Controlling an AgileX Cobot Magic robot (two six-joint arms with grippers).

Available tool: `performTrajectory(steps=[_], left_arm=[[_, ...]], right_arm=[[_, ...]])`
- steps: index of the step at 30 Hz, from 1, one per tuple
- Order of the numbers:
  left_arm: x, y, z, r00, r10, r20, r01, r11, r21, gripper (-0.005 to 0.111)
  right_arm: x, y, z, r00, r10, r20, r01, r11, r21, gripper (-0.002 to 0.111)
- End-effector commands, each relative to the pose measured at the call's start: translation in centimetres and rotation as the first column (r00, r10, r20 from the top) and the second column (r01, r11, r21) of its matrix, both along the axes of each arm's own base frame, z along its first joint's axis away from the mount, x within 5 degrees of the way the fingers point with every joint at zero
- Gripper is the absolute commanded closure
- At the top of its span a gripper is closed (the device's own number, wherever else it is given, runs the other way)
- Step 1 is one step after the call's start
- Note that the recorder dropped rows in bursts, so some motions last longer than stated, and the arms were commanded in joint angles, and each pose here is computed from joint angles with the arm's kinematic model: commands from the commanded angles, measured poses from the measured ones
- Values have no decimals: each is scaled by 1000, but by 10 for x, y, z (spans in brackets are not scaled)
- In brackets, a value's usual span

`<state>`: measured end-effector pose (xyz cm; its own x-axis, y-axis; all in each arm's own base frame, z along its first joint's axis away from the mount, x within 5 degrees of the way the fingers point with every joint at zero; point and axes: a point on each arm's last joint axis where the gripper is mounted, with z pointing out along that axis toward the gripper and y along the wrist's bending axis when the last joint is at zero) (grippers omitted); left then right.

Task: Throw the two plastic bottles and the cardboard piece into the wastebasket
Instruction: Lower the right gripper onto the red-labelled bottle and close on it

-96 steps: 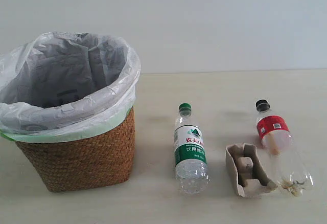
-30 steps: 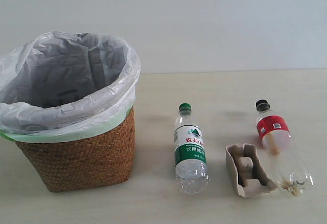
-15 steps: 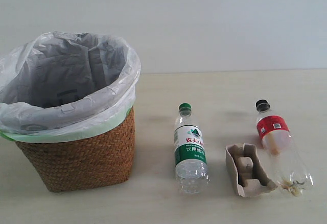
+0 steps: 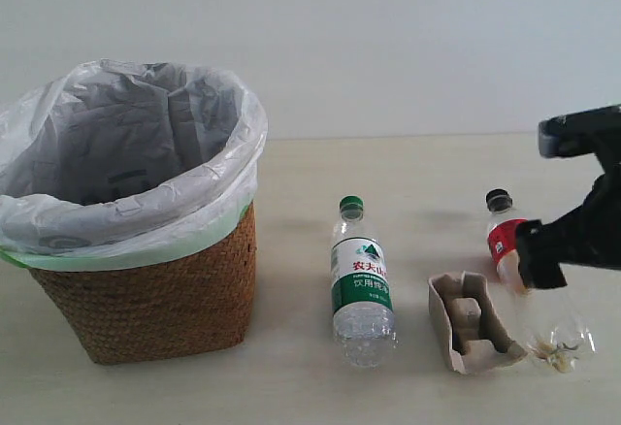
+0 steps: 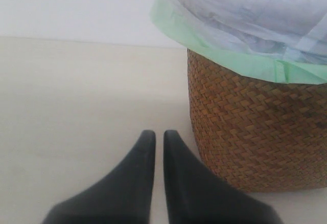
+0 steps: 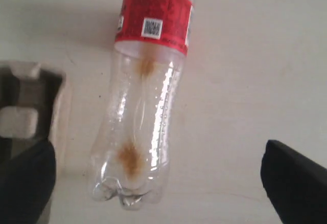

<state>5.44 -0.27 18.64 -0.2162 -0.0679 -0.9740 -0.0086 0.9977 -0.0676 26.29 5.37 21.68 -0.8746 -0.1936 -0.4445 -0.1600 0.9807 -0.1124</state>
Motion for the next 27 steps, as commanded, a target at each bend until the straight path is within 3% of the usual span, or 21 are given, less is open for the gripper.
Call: performTrajectory(steps=[1, 9, 27], left_arm=[[0, 0, -1, 1000, 6, 2, -6, 1000, -6, 101], [0, 0, -1, 1000, 6, 2, -6, 1000, -6, 101], [0, 0, -1, 1000, 6, 2, -6, 1000, -6, 101]], right_arm=[[13, 5, -29, 997, 17, -77, -18, 1000, -16, 6], [30, 13, -39, 998, 48, 36, -50, 998, 45, 6], [27, 11, -42, 997, -73, 10, 71, 993, 97, 6]])
